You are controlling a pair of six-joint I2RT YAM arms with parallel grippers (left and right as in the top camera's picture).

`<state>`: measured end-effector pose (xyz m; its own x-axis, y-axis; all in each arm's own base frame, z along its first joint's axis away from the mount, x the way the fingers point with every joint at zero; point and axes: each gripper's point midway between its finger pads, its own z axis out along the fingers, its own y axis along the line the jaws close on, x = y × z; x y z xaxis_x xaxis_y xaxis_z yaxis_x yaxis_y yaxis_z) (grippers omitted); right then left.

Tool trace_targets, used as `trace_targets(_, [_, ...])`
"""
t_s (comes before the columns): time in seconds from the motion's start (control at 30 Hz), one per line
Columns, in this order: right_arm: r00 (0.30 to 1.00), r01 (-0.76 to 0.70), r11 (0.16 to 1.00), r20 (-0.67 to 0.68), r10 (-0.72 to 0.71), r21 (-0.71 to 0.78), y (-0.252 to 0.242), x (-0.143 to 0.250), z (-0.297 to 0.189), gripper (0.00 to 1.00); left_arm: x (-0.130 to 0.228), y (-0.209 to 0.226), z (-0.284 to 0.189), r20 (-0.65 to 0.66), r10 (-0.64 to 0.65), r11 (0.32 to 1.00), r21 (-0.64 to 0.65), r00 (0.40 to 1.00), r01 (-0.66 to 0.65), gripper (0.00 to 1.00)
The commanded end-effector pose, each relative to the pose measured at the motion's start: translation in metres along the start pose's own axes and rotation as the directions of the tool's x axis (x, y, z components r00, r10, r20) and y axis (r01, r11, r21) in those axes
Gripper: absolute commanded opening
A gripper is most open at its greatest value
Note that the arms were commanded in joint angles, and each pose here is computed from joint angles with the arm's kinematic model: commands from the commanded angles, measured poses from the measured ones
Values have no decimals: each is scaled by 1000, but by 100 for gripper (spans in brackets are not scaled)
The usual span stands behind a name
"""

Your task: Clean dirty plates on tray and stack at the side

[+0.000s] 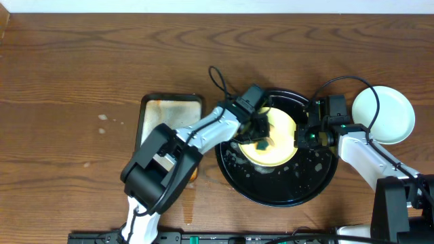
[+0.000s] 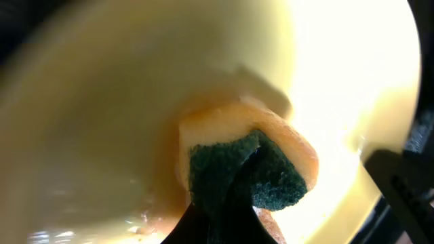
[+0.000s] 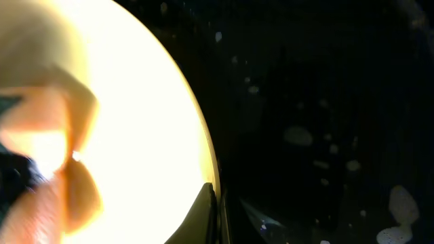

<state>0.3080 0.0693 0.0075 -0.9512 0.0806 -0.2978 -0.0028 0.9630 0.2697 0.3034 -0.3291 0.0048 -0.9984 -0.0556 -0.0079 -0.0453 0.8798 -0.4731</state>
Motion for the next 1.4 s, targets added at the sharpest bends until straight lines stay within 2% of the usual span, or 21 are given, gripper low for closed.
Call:
trace_targets(0.0, [999, -7, 1000, -32, 8, 23, -3, 8, 5, 1, -10, 76, 10, 58, -20, 961, -273, 998, 35, 8])
trace_targets(0.13, [999, -9, 999, -41, 11, 47, -8, 11, 5, 1, -15, 85, -5, 70, 1, 929, -369, 998, 25, 8])
trace_targets(0.37, [999, -10, 998, -45, 12, 54, -9, 12, 5, 1, -40, 69, -58, 108, 65, 869, -494, 992, -4, 8])
trace_targets(0.6, [1000, -7, 996, -28, 9, 87, -14, 8, 2, 1, -46, 48, -97, 154, 94, 878, -479, 984, -9, 8])
trace_targets(0.83, [995, 34, 991, 90, -45, 126, -14, -14, -26, 1, -47, 44, -160, 237, 74, 901, -432, 969, 37, 8])
trace_targets(1.07, [957, 108, 973, 244, -157, 203, -1, -38, -68, 1, -47, 109, -243, 329, -57, 844, -488, 943, 222, 8])
trace_targets(1.23, [923, 147, 955, 313, -226, 257, 13, -44, -91, 1, -39, 152, -250, 295, -124, 812, -519, 948, 267, 8])
trace_targets(1.37, [953, 159, 961, 217, -209, 227, 16, -21, -78, 1, -27, 182, -233, 224, -131, 793, -560, 966, 237, 8])
